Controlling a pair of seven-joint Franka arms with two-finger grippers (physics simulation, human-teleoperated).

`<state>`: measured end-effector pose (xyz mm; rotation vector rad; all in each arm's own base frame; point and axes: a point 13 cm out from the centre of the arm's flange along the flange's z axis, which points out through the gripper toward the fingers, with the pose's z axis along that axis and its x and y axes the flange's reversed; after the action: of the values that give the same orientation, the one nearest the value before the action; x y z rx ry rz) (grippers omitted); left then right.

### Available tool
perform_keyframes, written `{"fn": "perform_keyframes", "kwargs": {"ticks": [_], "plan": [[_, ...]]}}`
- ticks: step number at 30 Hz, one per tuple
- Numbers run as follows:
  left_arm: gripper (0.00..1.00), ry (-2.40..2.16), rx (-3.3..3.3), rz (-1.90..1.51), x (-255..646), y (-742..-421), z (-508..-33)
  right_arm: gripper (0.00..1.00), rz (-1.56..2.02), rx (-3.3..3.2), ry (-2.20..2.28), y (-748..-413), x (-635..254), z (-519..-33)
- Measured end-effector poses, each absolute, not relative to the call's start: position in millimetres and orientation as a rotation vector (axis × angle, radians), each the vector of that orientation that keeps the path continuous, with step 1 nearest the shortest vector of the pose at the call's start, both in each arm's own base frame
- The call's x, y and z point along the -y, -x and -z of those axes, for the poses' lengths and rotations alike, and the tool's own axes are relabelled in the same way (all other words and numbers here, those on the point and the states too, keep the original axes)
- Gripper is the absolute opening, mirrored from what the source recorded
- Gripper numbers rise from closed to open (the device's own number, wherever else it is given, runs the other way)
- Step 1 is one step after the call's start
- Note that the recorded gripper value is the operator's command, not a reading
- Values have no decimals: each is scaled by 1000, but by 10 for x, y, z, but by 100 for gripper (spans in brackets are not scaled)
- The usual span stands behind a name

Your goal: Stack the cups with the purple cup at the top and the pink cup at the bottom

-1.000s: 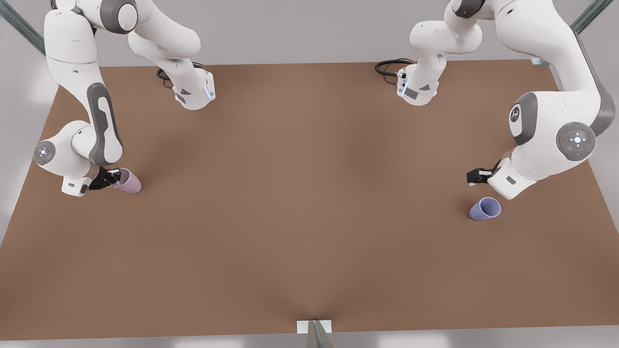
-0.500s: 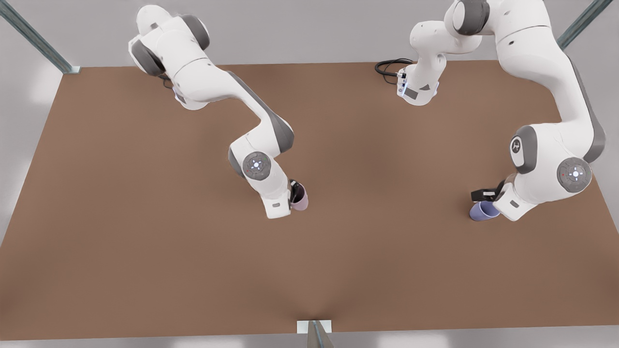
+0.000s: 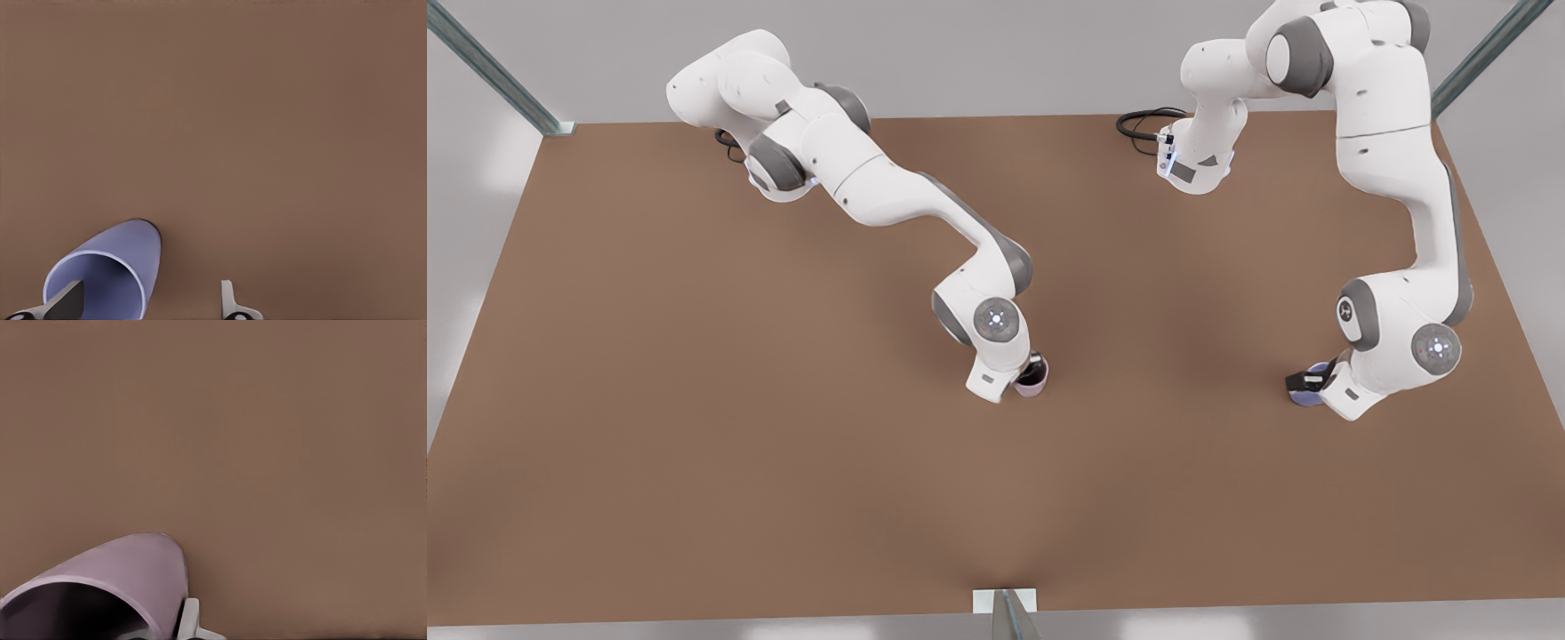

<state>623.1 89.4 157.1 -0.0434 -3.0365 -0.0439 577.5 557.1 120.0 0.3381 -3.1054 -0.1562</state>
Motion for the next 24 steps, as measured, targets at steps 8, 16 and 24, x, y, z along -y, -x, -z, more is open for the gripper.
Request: {"fn": "perform_keyframes", "kwargs": {"ticks": [8, 16, 24], "plan": [[100, 121, 3053, 60, -1010, -6155, -1307, 64, 153, 3118, 31, -5798, -5558, -1175], [87, 188, 3031, 61, -1018, -6116, -1114, 73, 197, 3118, 256, -5738, -5512, -1849], [22, 216, 3006, 70, -1042, -6070, -999, 100, 207, 3062, 937, -6380, -1889, -3826]]}}
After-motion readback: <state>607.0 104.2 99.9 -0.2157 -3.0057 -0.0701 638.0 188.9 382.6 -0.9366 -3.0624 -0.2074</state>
